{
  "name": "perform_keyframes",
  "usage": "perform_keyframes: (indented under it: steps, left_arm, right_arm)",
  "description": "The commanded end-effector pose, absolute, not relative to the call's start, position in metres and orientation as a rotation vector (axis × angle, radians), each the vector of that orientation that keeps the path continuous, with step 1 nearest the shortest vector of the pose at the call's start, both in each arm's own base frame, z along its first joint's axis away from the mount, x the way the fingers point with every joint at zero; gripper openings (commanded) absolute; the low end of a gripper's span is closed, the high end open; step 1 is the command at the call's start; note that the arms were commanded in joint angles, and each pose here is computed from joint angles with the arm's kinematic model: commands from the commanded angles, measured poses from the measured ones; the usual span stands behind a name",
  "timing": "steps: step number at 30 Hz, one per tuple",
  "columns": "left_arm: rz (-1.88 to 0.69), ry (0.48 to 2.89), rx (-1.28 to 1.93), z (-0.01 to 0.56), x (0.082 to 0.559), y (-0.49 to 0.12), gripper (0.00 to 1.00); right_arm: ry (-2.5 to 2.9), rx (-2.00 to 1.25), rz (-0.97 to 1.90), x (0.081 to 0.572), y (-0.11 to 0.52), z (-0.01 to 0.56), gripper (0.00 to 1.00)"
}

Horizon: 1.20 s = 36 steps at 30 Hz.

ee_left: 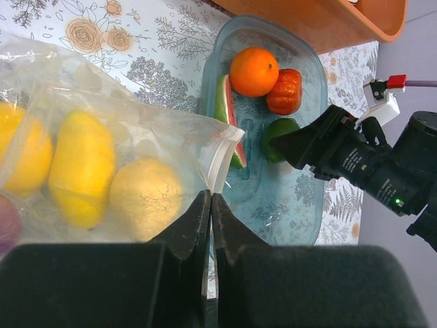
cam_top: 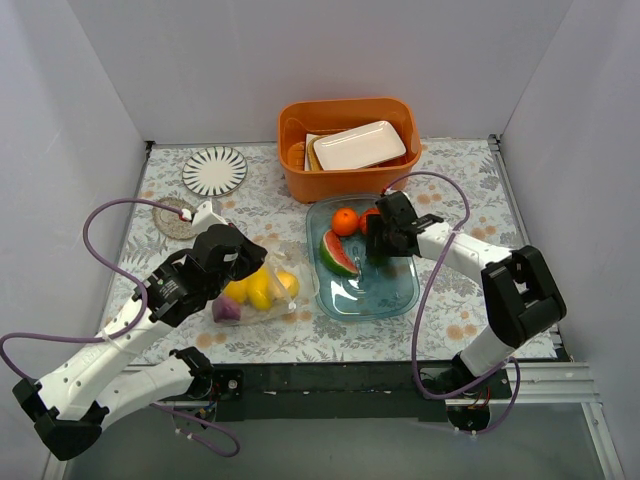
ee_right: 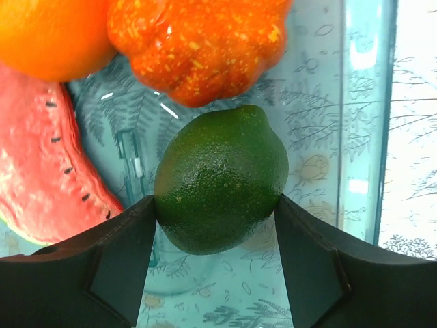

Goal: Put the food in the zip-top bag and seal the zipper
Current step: Pick up the fake fruit from the bin.

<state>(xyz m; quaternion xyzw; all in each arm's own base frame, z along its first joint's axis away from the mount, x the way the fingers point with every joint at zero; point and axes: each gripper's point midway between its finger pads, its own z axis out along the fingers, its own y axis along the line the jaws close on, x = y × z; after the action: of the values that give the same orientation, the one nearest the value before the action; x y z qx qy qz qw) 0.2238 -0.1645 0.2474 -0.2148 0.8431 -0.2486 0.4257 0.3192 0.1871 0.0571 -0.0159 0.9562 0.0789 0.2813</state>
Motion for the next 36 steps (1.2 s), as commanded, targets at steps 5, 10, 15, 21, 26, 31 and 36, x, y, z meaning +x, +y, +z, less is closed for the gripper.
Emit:
perform_keyframes:
  steps: [5,10,15,21,26,31,36]
  left_arm:
    - [-0.642,2.092,-0.527,0.251,0.227,-0.168,0.0]
    - [-0.645,2.096,-0.524,0.249,0.227,-0.169,0.0]
    - [-0.646,2.1,-0.52,0.25,0.227,-0.171,0.0]
    - [-0.627,2.12,-0.502,0.247,0.229,-0.173,0.0]
    - [-0.633,2.12,-0.504,0.247,0.229,-0.173,0.0]
    - [-0.641,2.125,-0.501,0.246,0.229,-0.176,0.0]
    - [-0.65,2.125,-0.503,0.246,0.23,-0.178,0.0]
  right_arm:
    - [2.601,-0.17,0.356,0.289,0.2,0.065,0.45]
    - [2.597,-0.206,0.414,0.277,0.205,0.076,0.45]
    - [2.573,-0.241,0.457,0.272,0.209,0.092,0.43]
    - [2.549,-0.253,0.543,0.264,0.22,0.112,0.45]
    - [2.482,-0.257,0.613,0.26,0.227,0.14,0.44]
    - [2.404,-0.312,0.734,0.25,0.246,0.169,0.44]
    - [2.345,-0.387,0.843,0.237,0.268,0.187,0.44]
